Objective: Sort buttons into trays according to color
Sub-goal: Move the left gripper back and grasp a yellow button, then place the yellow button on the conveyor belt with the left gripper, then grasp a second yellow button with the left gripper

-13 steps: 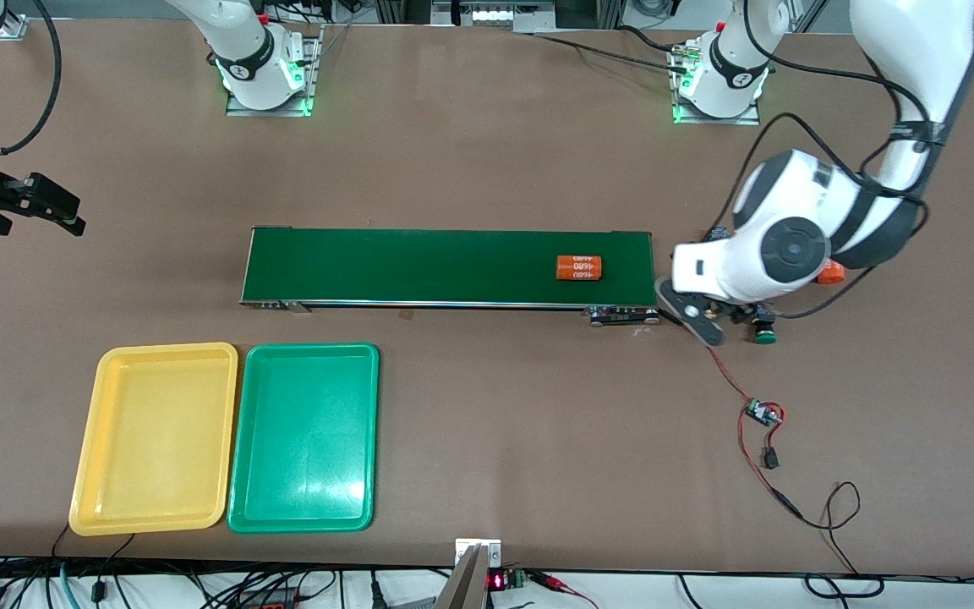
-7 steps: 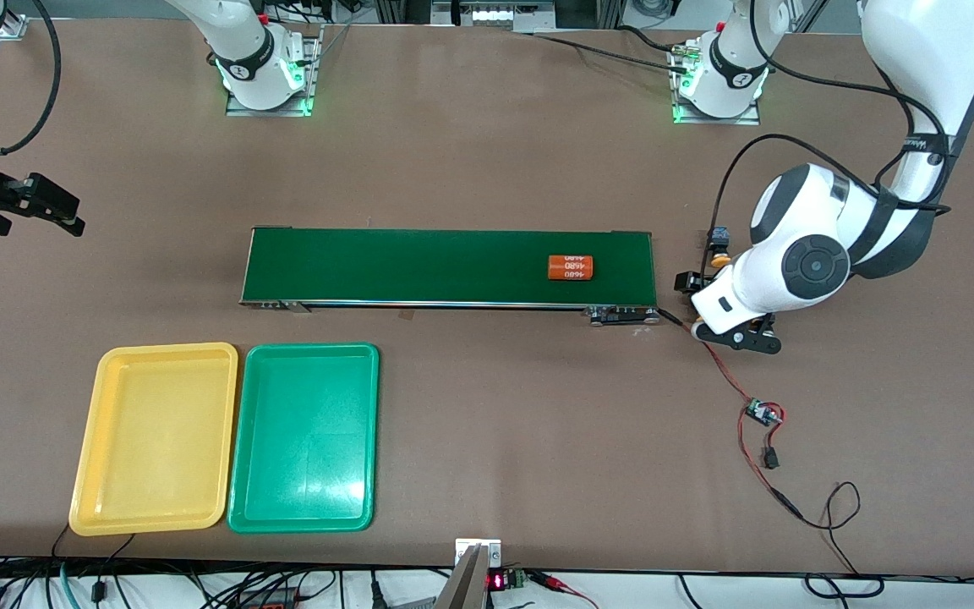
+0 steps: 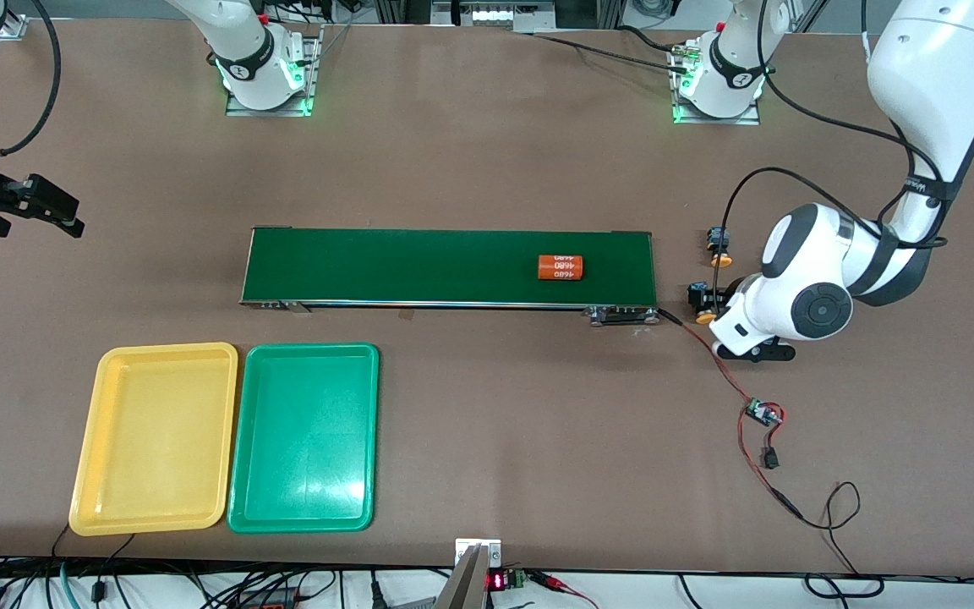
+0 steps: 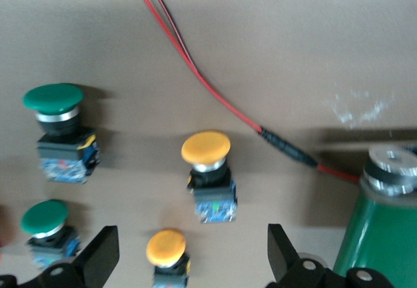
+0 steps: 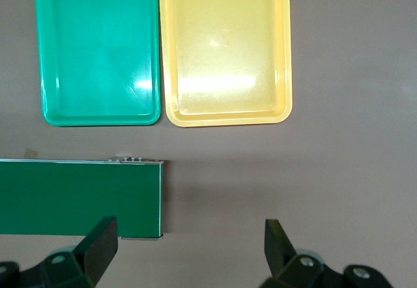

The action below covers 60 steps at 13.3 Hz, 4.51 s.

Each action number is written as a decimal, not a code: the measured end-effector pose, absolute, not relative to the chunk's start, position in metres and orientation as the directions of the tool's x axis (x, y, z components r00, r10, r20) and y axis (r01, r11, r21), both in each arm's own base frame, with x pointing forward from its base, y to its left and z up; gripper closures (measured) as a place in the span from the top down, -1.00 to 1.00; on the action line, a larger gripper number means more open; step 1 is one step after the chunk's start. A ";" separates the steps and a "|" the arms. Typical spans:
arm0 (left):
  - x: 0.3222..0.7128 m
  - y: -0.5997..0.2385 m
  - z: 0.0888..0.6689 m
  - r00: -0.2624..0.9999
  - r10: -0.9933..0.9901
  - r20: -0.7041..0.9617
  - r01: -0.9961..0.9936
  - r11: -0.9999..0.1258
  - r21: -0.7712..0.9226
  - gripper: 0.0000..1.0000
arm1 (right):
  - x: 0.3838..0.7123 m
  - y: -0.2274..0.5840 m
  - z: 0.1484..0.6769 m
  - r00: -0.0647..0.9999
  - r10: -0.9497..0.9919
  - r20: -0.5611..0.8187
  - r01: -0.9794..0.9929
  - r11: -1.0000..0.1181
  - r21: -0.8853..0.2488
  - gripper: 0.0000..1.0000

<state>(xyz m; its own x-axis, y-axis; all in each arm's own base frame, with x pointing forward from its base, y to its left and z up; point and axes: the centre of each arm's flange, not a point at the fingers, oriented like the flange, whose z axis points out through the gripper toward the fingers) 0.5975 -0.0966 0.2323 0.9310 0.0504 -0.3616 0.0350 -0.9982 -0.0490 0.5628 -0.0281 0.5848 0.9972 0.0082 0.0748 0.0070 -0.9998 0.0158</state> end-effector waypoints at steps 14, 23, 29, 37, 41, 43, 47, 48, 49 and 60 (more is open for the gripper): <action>0.550 -0.106 0.163 0.956 0.129 -0.265 0.119 -0.991 -0.056 0.19 | 0.563 -0.030 0.585 0.997 0.005 0.077 0.004 -1.000 0.016 1.00; 0.584 -0.167 0.280 0.951 0.059 -0.305 0.038 -0.996 -0.075 -0.17 | 0.563 -0.030 0.585 0.997 0.005 0.077 0.003 -1.000 0.016 1.00; 0.546 -0.277 0.292 0.947 -0.025 -0.320 -0.011 -0.999 0.046 -0.17 | 0.563 -0.030 0.585 0.997 0.005 0.077 0.003 -1.000 0.016 1.00; 0.515 -0.336 0.244 0.938 0.012 -0.346 0.040 -0.996 0.074 -0.04 | 0.563 -0.030 0.585 0.997 0.005 0.077 0.003 -1.000 0.016 1.00; 0.521 -0.328 0.242 0.937 0.055 -0.345 0.080 -0.995 0.058 0.75 | 0.563 -0.030 0.585 0.997 0.005 0.077 0.003 -1.000 0.016 1.00; 0.528 -0.326 0.253 0.941 0.071 -0.331 0.095 -0.994 0.056 1.00 | 0.563 -0.030 0.585 0.997 0.005 0.077 0.003 -1.000 0.016 1.00; 0.547 -0.307 0.321 0.938 0.102 -0.331 0.092 -0.995 -0.045 1.00 | 0.563 -0.030 0.585 0.997 0.004 0.077 0.003 -1.000 0.016 1.00; 0.550 -0.298 0.339 0.932 0.115 -0.342 0.092 -0.992 -0.083 1.00 | 0.563 -0.030 0.585 0.997 0.004 0.077 0.003 -1.000 0.016 1.00; 0.555 -0.286 0.352 0.930 0.121 -0.346 0.089 -0.990 -0.106 1.00 | 0.563 -0.031 0.584 0.997 0.004 0.077 0.002 -1.000 0.016 1.00; 0.606 -0.066 0.364 0.903 -0.158 -0.399 -0.181 -0.983 -0.020 1.00 | 0.563 -0.032 0.584 0.997 0.002 0.076 0.000 -1.000 0.016 1.00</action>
